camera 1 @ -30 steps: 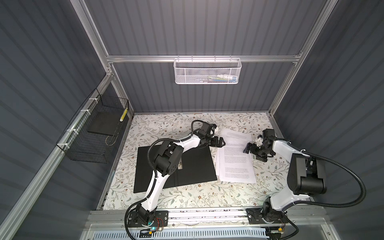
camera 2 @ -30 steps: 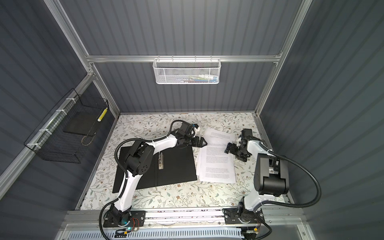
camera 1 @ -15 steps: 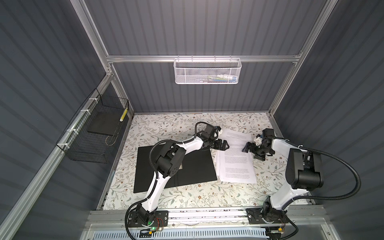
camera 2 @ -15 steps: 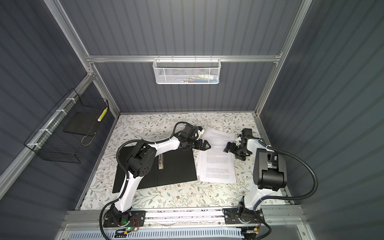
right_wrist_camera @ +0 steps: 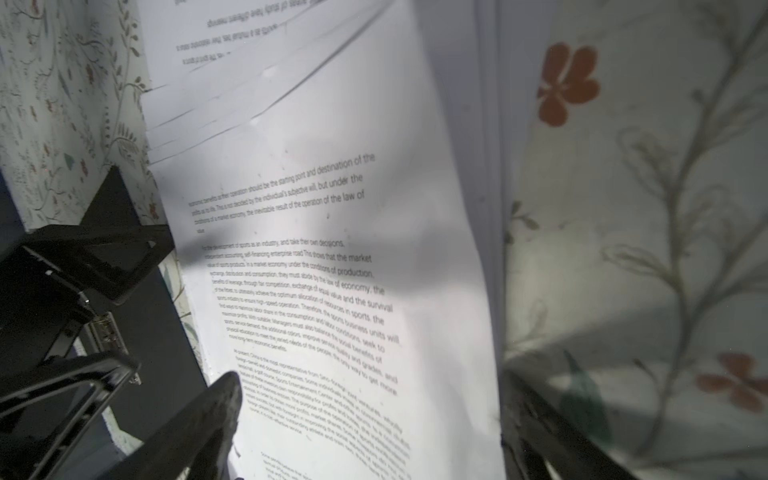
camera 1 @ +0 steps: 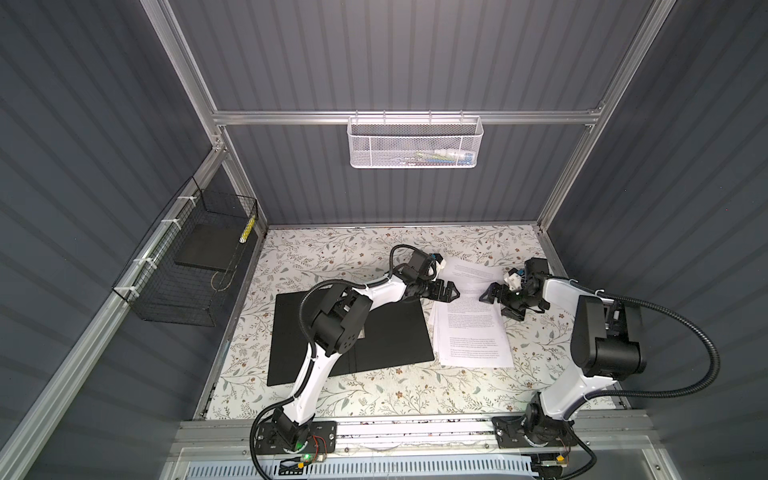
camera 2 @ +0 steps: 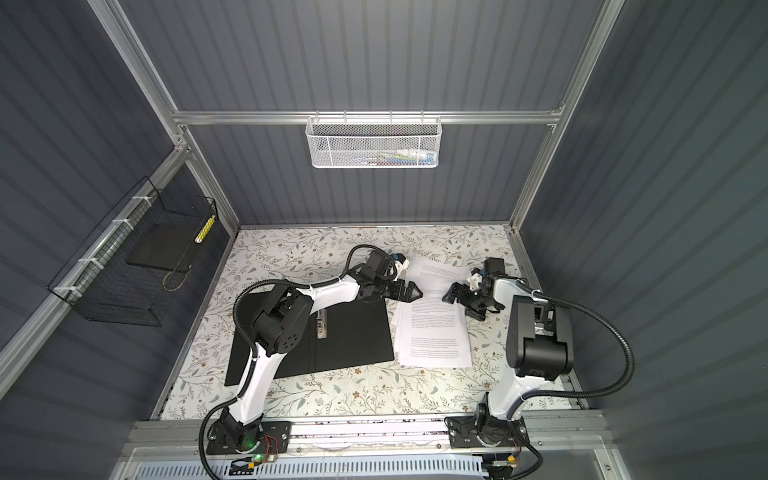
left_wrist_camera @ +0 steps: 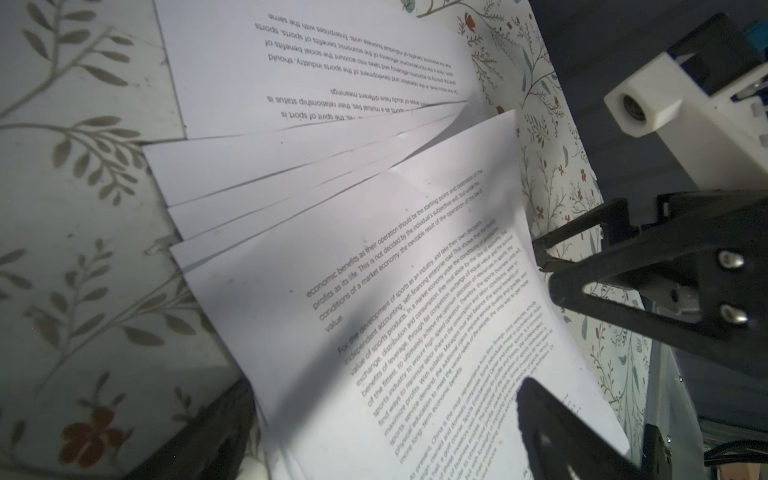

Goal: Put the files into the folder

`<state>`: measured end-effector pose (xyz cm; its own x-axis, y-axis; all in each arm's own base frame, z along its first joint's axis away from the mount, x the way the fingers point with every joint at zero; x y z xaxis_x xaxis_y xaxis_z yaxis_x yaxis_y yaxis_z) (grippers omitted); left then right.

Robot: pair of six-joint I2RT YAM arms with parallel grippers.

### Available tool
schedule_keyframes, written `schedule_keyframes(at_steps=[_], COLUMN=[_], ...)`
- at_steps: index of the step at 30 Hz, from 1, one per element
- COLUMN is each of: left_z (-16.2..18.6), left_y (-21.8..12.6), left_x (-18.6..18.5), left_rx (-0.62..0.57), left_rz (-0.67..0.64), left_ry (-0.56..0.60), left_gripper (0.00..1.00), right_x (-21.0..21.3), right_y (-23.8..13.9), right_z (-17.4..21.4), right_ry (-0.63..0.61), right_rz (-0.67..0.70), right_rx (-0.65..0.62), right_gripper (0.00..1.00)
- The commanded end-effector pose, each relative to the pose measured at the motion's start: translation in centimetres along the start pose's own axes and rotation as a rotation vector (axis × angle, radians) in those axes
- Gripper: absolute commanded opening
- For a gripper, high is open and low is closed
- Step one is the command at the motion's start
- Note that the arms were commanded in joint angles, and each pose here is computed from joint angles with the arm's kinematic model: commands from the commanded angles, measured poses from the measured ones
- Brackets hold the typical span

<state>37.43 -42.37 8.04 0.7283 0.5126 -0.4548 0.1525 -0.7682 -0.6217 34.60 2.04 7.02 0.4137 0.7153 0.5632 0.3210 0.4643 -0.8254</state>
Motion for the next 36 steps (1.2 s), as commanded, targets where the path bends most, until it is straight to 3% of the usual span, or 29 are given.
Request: schedule_keyframes(at_steps=[1,19,24,28,30,36], left_z=[4.9,4.6,3.9,2.2,1.1,-2.9], left_y=[0.8,1.1,0.7,0.2,-0.2,-2.3], left_x=[0.3,0.4,1.0,0.6,0.3,2.5], left_rx=[0.158,0.153,0.149,0.12,0.098,0.024], left_rz=[-0.006,-0.013,-0.048,-0.048,-0.056,-0.176], left_ry=[-0.111,-0.111,-0.1,-0.072,-0.059,-0.012], left_gripper=[0.99,0.99,0.99,0.99,0.99,1.0], right_x=[-0.8,1.3,0.1,-0.5,-1.6,-1.6], right_y=[1.1,-0.9,-2.6,-2.8,-3.3,-7.3], right_z=[1.2,2.3,2.9,2.9,2.5,3.6], right_ry=[0.061,0.081,0.067,0.083,0.091,0.042], right_rz=[-0.041,-0.231,-0.096,-0.066,0.028,0.199], right_rx=[0.064,0.078,0.015,-0.022,-0.064,-0.149], right_gripper=[0.95,0.93,0.93,0.92,0.91,0.89])
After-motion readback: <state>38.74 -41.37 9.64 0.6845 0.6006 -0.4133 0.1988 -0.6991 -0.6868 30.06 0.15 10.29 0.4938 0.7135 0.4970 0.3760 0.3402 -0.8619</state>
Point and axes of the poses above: each gripper's point midway between its finger pads, its own y axis out along the fingers, its own x axis along the line the jaws close on, z = x × y, the point moved 4 cm from there along -y, back along the fingers, and after that the axes turned 13 degrees about y, right-handed, at the moved point
